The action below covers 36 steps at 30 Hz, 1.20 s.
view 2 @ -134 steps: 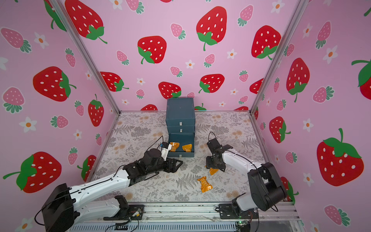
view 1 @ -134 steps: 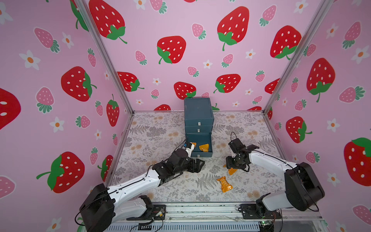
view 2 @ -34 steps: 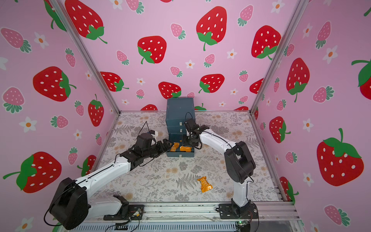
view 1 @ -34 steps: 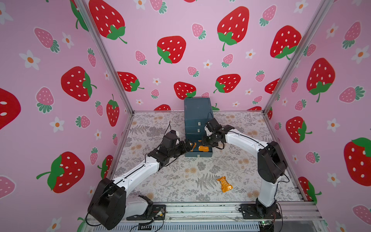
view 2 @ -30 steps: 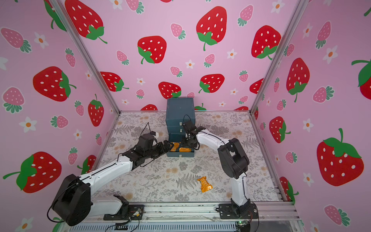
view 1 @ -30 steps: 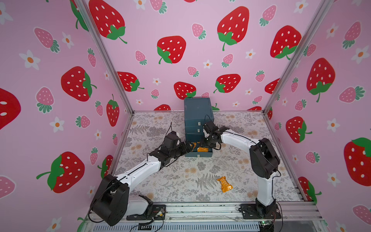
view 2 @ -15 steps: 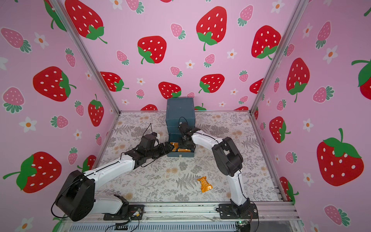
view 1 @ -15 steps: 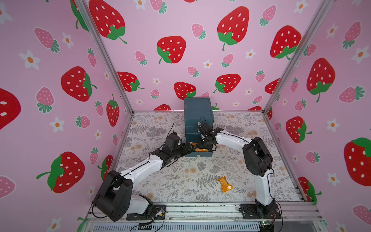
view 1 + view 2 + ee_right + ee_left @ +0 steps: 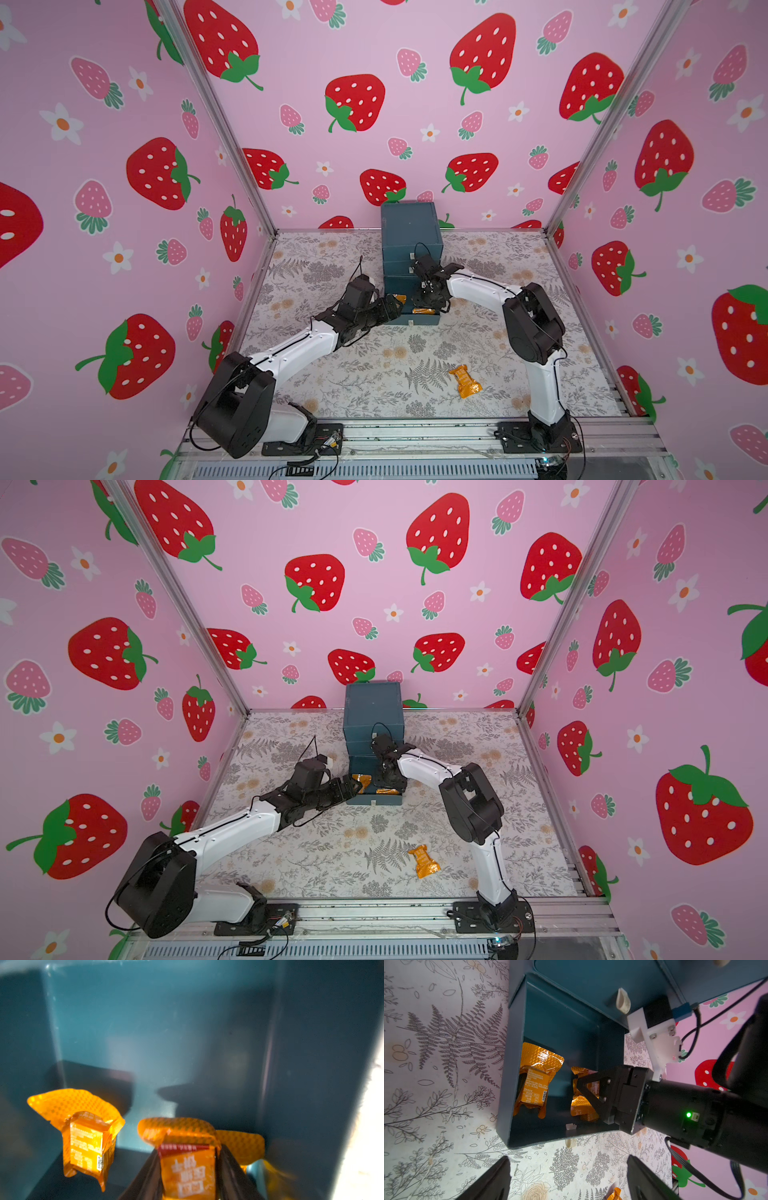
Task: Place the cookies into the drawer by color
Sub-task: Place the cookie in the drawer.
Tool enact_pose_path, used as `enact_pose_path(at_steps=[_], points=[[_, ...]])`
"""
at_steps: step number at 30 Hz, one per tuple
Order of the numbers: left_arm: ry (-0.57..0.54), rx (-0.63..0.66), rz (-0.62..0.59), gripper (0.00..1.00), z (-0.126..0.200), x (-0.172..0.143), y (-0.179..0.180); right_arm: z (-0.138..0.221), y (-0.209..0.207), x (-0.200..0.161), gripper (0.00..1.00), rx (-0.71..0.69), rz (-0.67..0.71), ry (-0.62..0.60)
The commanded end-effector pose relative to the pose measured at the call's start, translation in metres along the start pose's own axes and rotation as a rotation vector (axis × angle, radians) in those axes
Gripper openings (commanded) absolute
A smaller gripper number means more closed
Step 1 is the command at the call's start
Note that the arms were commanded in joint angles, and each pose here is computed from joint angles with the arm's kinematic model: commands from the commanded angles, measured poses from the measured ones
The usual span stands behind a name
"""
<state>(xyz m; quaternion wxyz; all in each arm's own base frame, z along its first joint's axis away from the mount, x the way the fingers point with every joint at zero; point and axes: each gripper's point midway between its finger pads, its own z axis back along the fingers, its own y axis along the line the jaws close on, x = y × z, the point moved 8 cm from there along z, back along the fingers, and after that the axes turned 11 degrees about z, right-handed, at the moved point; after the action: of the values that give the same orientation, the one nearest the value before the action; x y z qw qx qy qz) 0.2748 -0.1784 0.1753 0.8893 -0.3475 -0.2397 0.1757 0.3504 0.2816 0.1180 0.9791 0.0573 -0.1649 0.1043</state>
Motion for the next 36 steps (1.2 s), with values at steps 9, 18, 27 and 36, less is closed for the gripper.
enact_pose_path(at_steps=[9,18,27,36], points=[[-0.045,-0.032,-0.079,0.9,0.018,0.003,-0.021,0.041,0.0,0.002,0.57,0.074,0.021,-0.066],[0.016,-0.101,-0.203,0.88,0.039,-0.025,-0.057,0.125,-0.014,-0.021,0.62,0.266,0.034,-0.162],[0.203,-0.048,-0.306,0.92,0.029,-0.114,-0.08,0.14,-0.094,-0.099,0.62,0.3,-0.057,-0.046],[0.305,0.046,-0.369,0.92,-0.005,-0.19,-0.074,0.15,-0.137,-0.143,0.66,0.239,-0.125,-0.14]])
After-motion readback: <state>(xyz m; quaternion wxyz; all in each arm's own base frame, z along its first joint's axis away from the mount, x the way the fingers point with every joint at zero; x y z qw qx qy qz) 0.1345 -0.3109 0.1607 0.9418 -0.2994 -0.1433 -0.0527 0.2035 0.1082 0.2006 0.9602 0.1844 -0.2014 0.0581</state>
